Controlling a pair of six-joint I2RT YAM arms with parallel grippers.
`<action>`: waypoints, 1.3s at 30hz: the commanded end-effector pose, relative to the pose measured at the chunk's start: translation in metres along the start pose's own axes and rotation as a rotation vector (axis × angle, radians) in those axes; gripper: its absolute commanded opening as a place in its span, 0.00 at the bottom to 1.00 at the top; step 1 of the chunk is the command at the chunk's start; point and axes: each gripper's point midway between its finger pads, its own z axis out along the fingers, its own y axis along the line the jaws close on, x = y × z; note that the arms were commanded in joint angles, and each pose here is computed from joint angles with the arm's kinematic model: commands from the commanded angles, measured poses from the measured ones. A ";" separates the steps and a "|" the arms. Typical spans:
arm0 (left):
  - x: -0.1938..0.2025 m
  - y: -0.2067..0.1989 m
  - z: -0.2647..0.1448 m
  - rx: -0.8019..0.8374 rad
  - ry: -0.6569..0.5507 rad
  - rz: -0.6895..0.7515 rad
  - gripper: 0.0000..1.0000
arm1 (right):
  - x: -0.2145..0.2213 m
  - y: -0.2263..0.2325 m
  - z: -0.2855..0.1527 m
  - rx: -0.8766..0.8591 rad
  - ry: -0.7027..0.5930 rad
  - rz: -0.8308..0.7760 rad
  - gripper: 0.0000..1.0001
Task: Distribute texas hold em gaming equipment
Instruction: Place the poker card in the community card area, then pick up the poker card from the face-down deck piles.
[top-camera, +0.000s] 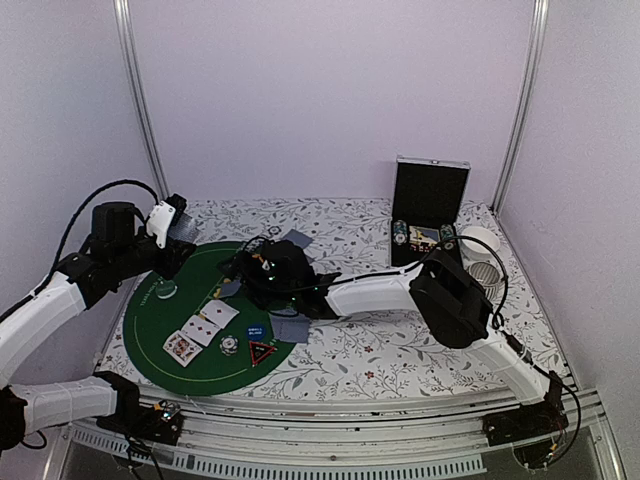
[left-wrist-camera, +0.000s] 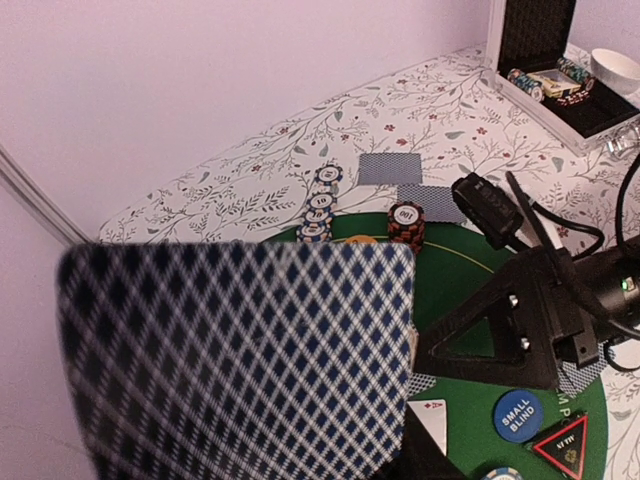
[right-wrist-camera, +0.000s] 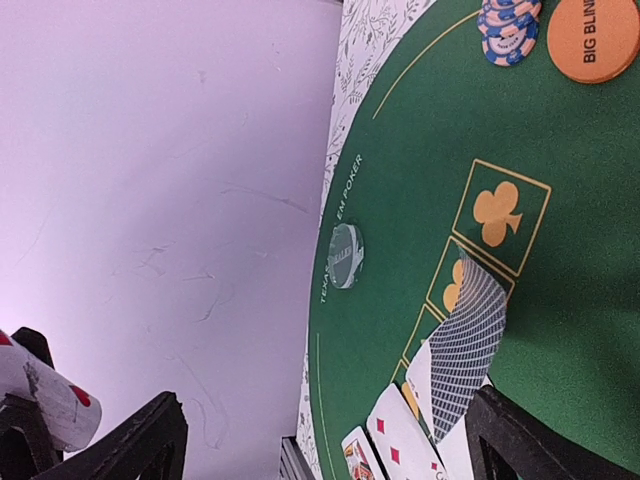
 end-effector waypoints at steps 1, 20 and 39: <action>-0.007 0.004 -0.002 -0.009 -0.038 -0.002 0.37 | -0.002 0.026 -0.011 -0.038 -0.006 -0.014 0.99; -0.007 -0.024 -0.001 0.144 -0.061 0.034 0.36 | -0.049 0.124 -0.131 -0.113 -0.270 -0.753 0.99; 0.026 -0.152 -0.011 0.635 0.033 0.257 0.34 | 0.012 0.117 -0.140 -0.287 0.365 -1.075 0.97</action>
